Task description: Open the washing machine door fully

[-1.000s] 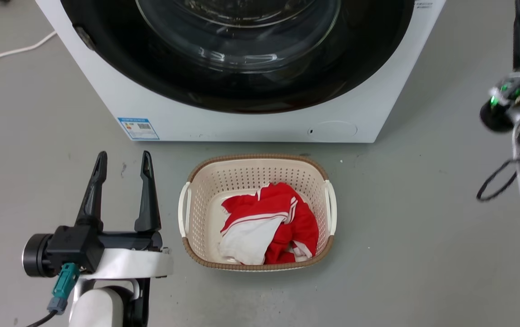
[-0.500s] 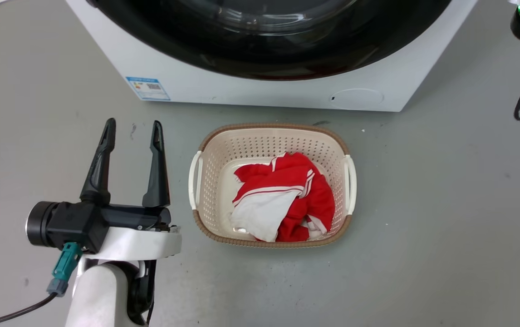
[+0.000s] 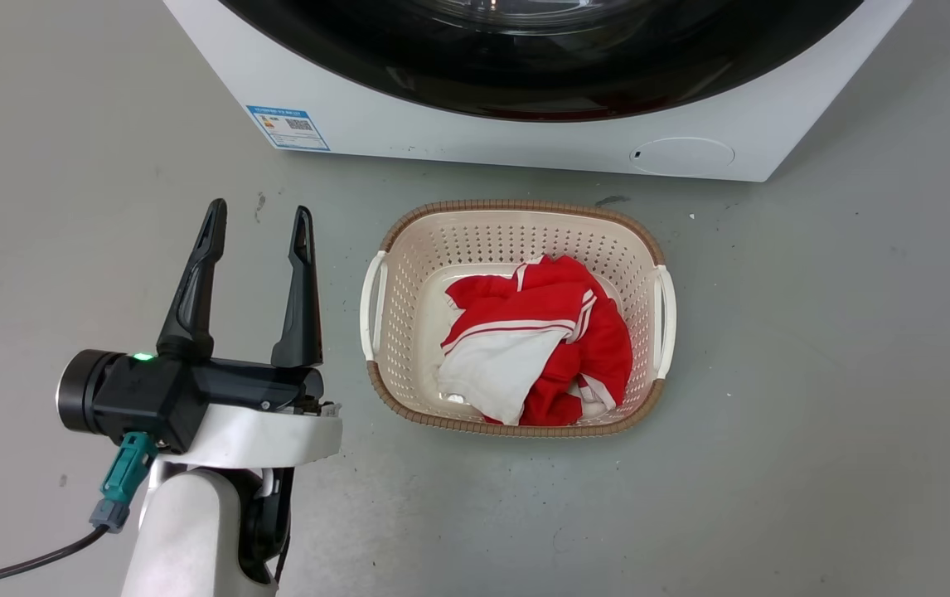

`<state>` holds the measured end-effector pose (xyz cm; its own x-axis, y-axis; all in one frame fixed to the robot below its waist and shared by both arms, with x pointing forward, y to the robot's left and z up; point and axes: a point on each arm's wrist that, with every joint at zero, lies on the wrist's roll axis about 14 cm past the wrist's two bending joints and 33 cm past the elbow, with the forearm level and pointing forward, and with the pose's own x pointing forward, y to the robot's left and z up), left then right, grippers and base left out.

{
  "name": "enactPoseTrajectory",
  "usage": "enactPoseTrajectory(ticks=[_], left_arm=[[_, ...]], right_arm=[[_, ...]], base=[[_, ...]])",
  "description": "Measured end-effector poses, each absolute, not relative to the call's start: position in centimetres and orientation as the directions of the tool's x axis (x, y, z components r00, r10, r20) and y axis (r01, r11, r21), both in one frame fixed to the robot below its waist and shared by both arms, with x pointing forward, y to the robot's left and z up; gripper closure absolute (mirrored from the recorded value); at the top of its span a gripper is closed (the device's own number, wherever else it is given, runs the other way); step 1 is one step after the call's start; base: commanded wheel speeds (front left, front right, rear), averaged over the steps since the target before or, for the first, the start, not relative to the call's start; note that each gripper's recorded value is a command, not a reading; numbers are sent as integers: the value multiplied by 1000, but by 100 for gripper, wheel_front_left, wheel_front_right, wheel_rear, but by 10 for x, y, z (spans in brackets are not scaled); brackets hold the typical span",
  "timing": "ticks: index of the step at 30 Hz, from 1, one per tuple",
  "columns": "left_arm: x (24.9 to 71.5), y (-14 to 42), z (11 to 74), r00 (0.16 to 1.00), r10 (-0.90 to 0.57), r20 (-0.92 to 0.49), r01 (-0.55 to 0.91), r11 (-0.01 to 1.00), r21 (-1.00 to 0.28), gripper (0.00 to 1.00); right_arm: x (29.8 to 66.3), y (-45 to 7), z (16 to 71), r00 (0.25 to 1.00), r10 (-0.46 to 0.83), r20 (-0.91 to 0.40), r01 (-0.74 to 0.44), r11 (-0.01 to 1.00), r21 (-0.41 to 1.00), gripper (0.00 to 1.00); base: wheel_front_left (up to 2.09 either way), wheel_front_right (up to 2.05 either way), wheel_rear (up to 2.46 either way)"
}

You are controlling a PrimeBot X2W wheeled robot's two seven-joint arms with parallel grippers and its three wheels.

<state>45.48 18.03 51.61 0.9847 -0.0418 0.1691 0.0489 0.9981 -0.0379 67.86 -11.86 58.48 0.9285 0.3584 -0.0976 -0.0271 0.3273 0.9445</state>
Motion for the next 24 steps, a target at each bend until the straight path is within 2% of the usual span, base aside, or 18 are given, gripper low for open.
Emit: enactPoseTrajectory(ticks=[14,24], left_arm=[[459,173,509,986,-59,154,68,996,-51,0],[459,168,510,985,-73,157,82,995,-55,0]], right_arm=[[682,-115,586,902,408,-141,-19,364,931,100],[673,-93,596,832,530,-163,-64,384,921,100]], base=[[0,0,0],[0,0,0]])
